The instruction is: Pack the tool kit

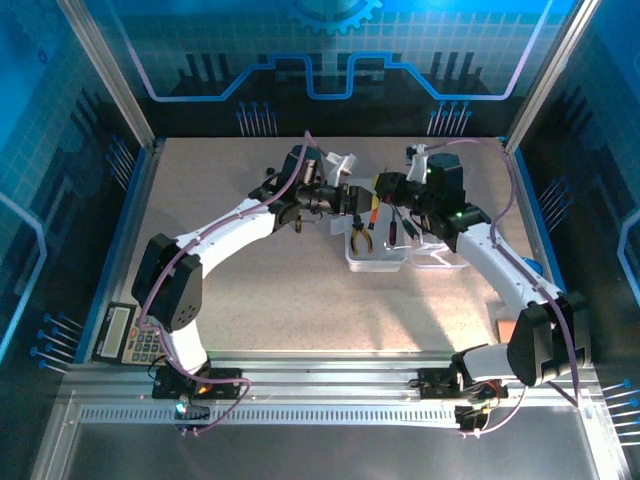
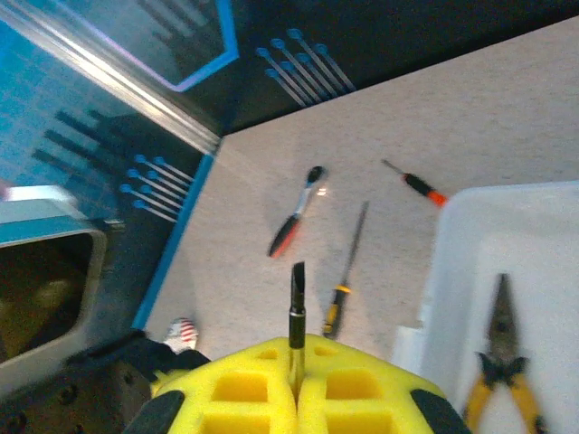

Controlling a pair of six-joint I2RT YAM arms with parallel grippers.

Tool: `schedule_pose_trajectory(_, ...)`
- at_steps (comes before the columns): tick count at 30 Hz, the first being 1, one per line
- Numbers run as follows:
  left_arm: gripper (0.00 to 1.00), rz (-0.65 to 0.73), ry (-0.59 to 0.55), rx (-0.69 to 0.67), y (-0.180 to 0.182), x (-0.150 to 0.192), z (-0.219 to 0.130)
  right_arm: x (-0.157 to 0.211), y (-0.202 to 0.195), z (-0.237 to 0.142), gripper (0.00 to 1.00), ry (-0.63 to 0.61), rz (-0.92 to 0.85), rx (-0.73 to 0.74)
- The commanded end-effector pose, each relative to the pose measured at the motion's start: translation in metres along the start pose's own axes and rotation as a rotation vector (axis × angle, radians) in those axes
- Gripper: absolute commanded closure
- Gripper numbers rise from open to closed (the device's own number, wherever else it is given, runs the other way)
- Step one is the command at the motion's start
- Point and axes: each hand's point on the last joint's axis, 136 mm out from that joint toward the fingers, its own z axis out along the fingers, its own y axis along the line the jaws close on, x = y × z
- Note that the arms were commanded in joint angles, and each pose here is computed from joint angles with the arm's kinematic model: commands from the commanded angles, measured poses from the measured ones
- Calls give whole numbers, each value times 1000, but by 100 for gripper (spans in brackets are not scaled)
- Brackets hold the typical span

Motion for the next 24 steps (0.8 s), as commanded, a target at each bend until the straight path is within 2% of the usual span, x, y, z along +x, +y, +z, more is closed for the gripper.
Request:
schedule_pose_trajectory(1, 22, 88, -37, -99, -3, -15, -26, -25, -19, -27, 100, -21, -87, 103)
schedule_pose_trajectory(2, 15, 76, -50, -166, 13, -20, -36, -28, -29, -34, 100, -2, -102, 142)
schedule_pose_trajectory(6, 1, -18, -108, -409, 82, -35, -82, -31, -80, -60, 100, 94, -184, 364)
schedule_pose_trajectory(10, 1, -70, -65, -768, 159, -31, -123, -31, -129, -78, 100, 170, -251, 591)
schedule_pose_trajectory(12, 1, -88, -36, -877, 185, -29, -134, -31, -147, -80, 100, 195, -262, 661)
schedule_pose_trajectory(17, 1, -122, 14, -992, 223, -22, -135, -35, -181, -82, 100, 250, -298, 796)
schedule_pose_trajectory(24, 1, -163, 29, -1012, 241, -25, -124, -35, -202, -75, 100, 303, -317, 850)
